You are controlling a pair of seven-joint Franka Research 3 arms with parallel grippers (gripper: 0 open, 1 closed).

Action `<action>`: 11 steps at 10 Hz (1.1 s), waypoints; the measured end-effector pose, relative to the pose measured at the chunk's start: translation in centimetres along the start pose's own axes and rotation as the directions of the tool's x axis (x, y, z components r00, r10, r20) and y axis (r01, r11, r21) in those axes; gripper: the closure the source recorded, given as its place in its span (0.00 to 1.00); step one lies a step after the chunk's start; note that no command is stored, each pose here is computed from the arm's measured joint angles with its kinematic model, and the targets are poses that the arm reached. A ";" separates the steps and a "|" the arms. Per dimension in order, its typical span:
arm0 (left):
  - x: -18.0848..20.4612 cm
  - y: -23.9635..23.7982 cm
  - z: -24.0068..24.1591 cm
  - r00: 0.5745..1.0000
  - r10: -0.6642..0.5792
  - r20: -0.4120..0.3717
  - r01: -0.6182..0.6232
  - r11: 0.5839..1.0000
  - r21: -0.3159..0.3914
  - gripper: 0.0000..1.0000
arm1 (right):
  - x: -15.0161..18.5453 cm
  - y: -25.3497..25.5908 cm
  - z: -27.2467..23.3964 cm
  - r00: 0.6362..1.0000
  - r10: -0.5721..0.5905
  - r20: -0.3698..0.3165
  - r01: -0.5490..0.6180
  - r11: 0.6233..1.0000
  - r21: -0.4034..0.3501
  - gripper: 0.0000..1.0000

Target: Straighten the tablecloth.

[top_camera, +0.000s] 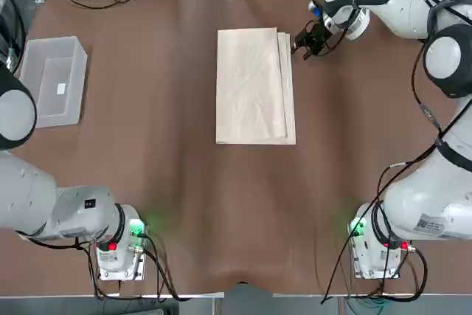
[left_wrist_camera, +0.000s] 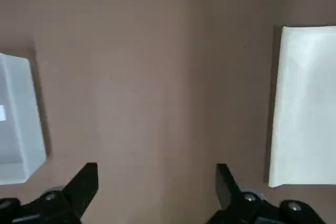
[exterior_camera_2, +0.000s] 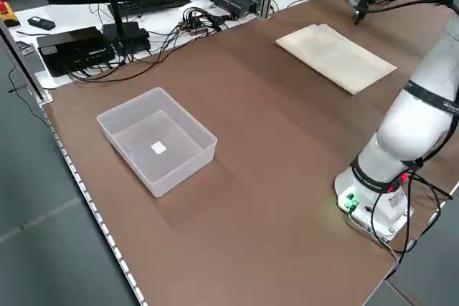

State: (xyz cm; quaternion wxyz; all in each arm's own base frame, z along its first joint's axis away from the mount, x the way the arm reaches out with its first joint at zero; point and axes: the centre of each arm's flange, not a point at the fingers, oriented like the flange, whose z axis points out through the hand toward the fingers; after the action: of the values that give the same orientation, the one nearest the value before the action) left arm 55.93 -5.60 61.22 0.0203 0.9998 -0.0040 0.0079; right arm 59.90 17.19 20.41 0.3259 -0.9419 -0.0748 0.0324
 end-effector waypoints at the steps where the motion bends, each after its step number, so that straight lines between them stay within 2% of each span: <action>1: -0.8 -0.8 -0.6 1.000 -0.003 -0.007 0.003 1.000 0.003 0.01 | -0.2 0.7 0.9 1.000 -0.003 -0.002 0.003 1.000 0.012 0.00; 6: -1.6 -2.0 -0.7 1.000 -0.023 -0.015 0.023 1.000 0.004 0.01 | -2.1 1.5 5.0 0.994 0.109 -0.018 -0.108 0.992 0.068 0.00; 11: -1.6 -1.9 -0.6 1.000 -0.008 -0.020 0.008 1.000 0.009 0.01 | -2.7 0.5 6.9 0.990 0.143 -0.007 -0.141 0.985 0.096 0.00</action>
State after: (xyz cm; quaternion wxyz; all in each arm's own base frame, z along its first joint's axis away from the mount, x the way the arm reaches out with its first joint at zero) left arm 54.38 -3.72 61.74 0.0158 0.9997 0.0001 0.0180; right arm 56.56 20.54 14.72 0.3678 -0.9284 -0.0035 0.0525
